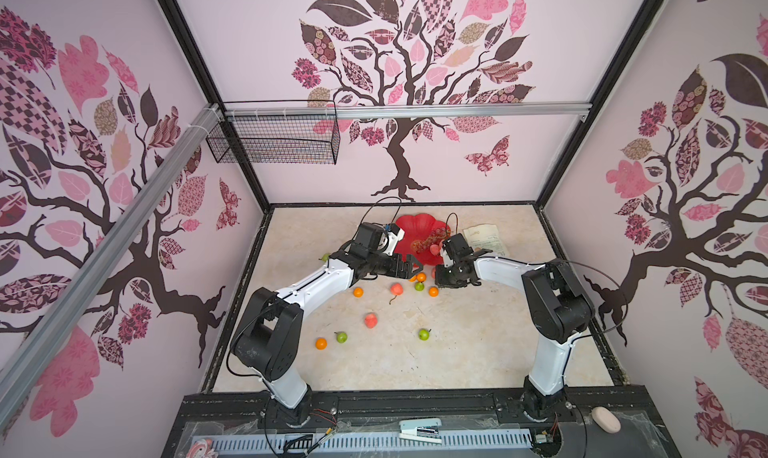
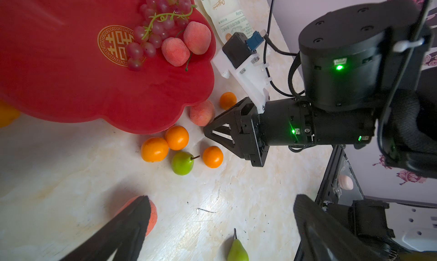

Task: Place and organize the fake fruits in the fruit bowl
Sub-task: 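Move the right gripper to a pink peach at the bowl rim and grasp it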

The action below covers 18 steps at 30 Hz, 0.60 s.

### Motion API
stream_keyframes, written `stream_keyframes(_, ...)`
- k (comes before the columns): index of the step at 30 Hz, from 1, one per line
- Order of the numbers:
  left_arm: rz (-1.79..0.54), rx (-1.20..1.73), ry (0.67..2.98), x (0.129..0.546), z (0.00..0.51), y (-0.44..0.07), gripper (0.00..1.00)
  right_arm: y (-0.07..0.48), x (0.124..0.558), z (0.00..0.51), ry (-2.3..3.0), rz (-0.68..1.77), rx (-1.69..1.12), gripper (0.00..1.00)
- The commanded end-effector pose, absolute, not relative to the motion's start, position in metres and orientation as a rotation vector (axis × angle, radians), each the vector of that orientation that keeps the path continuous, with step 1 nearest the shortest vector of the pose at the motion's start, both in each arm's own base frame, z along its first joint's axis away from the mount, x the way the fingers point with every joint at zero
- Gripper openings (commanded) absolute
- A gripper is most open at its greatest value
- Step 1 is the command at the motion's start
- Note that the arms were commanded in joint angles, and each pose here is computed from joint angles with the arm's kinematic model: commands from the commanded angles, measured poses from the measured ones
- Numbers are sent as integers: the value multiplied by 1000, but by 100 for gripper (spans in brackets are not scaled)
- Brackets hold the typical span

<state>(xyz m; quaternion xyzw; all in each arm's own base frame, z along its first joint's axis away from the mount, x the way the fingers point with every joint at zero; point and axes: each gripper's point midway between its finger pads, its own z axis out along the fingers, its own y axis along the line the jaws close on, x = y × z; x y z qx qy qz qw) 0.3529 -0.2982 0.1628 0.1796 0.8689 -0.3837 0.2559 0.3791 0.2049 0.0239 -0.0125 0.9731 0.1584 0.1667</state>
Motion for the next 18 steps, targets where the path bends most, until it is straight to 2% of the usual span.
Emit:
stream_keyframes(1,-1057,487,2342,358,166,-301,98,201,370,3,2844,393,-41,22)
stream_keyframes(10,-1067,485,2347,359,164,-302,98,194,369,3,2840,350,-37,8)
stream_keyframes(18,-1079,492,2341,359,166,-304,98,188,371,12,2806,310,-26,1)
